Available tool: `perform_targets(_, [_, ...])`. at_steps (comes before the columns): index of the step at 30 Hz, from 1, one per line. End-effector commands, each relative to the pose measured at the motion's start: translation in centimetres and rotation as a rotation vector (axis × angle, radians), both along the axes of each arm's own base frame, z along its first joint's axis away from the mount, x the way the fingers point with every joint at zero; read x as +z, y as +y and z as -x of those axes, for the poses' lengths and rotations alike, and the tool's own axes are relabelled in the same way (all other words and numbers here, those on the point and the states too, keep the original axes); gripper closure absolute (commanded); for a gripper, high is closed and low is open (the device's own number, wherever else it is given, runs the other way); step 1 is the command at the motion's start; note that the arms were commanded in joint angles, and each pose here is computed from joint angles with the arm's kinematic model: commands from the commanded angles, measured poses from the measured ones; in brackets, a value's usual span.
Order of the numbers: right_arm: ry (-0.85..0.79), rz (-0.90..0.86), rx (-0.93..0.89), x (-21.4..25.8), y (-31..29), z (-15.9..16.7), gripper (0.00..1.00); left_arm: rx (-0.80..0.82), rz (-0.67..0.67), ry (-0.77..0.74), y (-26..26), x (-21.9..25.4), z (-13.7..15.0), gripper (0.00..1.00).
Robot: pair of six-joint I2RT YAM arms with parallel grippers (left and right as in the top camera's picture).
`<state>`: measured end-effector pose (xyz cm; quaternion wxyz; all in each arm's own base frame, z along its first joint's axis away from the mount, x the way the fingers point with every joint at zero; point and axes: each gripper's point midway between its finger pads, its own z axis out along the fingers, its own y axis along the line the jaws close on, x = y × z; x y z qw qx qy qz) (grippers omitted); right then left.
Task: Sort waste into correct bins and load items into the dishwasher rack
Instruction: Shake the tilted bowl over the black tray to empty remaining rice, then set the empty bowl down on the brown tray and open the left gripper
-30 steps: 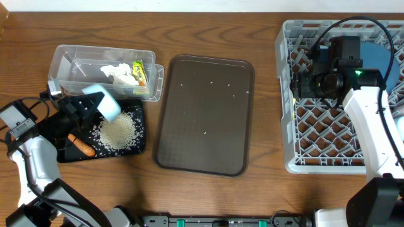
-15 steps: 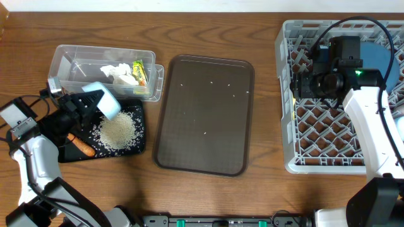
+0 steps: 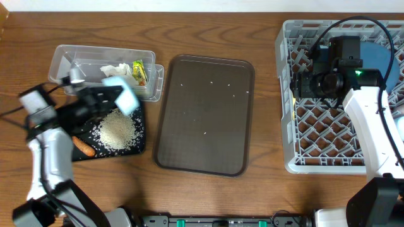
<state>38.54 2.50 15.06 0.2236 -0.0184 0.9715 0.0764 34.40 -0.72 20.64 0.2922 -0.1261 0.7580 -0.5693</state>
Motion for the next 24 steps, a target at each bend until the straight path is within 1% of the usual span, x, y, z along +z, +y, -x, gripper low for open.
perform_targets(1, [-0.003,-0.004,-0.012,0.1,0.0,-0.1,0.3,-0.01,-0.164,-0.02,-3.2,0.2,-0.8,0.94])
perform_targets(6, [-0.005,-0.004,-0.012,0.1,0.0,-0.1,0.3,-0.011,-0.416,-0.032,-8.3,-0.7,-2.8,0.93])
perform_targets(9, [-0.005,-0.004,-0.012,0.1,0.0,-0.1,0.3,0.088,-0.633,-0.045,-9.7,-2.3,-4.3,0.94])
perform_targets(10, [-0.008,-0.005,-0.012,0.2,0.0,-0.2,0.3,0.145,-0.725,-0.05,-9.8,-2.8,-4.9,0.94])
perform_targets(13, [-0.011,-0.007,-0.017,0.2,0.0,-0.3,0.3,0.22,-0.878,-0.083,-11.2,-3.8,-5.9,0.94])
perform_targets(16, [-0.009,-0.011,-0.025,0.2,0.0,-0.3,0.3,0.165,-0.904,-0.124,-14.8,-5.2,-6.0,0.94])
perform_targets(19, [-0.01,-0.011,-0.025,0.2,0.0,-0.3,0.3,0.078,-0.908,-0.144,-18.8,-7.8,-5.9,0.94])
perform_targets(24, [-0.007,-0.011,-0.025,0.2,0.0,-0.2,0.3,-0.011,-0.919,-0.149,-22.6,-11.8,-5.4,0.94])
